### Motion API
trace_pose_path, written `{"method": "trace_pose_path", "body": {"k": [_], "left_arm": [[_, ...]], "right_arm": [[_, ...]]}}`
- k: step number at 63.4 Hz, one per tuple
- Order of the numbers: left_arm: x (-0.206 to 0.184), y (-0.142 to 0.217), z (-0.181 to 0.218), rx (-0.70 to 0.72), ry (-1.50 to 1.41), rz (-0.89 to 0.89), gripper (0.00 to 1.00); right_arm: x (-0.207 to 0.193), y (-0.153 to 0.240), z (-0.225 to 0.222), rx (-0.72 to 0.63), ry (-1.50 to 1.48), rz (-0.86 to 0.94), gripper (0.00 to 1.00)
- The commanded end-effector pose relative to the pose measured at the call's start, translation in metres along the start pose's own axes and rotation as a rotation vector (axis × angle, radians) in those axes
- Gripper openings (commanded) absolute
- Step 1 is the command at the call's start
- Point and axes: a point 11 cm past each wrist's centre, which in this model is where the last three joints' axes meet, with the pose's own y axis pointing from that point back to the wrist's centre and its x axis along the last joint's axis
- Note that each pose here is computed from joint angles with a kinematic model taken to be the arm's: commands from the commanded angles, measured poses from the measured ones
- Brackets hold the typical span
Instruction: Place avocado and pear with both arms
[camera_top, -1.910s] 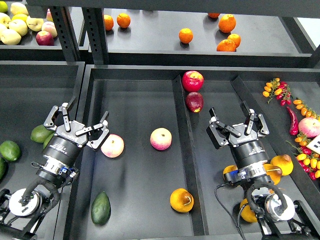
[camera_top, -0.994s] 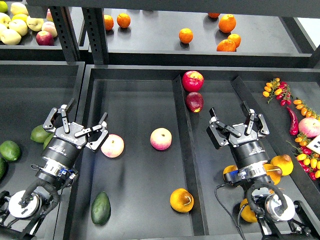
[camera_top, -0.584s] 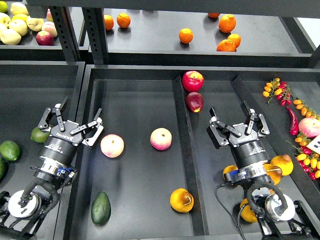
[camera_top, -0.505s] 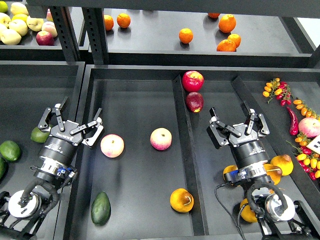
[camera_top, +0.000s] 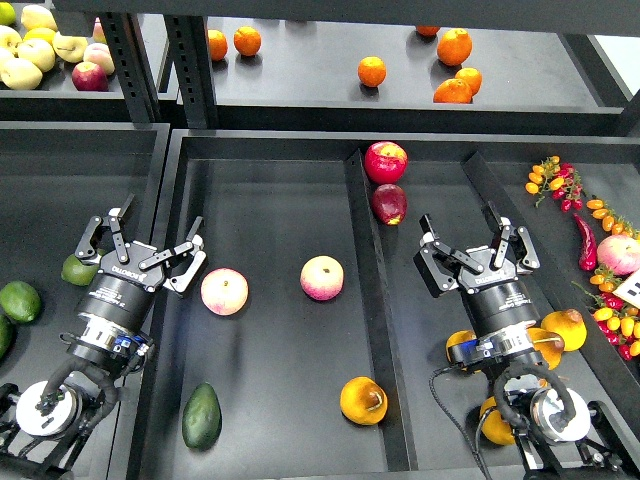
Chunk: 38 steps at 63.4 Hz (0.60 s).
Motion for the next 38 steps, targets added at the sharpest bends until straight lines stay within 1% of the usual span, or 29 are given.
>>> {"method": "trace_pose_path", "body": {"k": [1, 38], "left_arm": [[-0.0002, -0.0001, -0.0001, 0.001, 0.000, -0.001, 0.99], [-0.0002, -0.0001, 0.0000, 0.000, 0.001, -0.001, 0.99]], "right_arm": [[-0.0002, 0.0000, 0.0000, 0.000, 0.000, -0.001, 1.00], [-0.0003, 0.0000, 0.0000, 0.000, 0.001, -0.003, 1.00]]}}
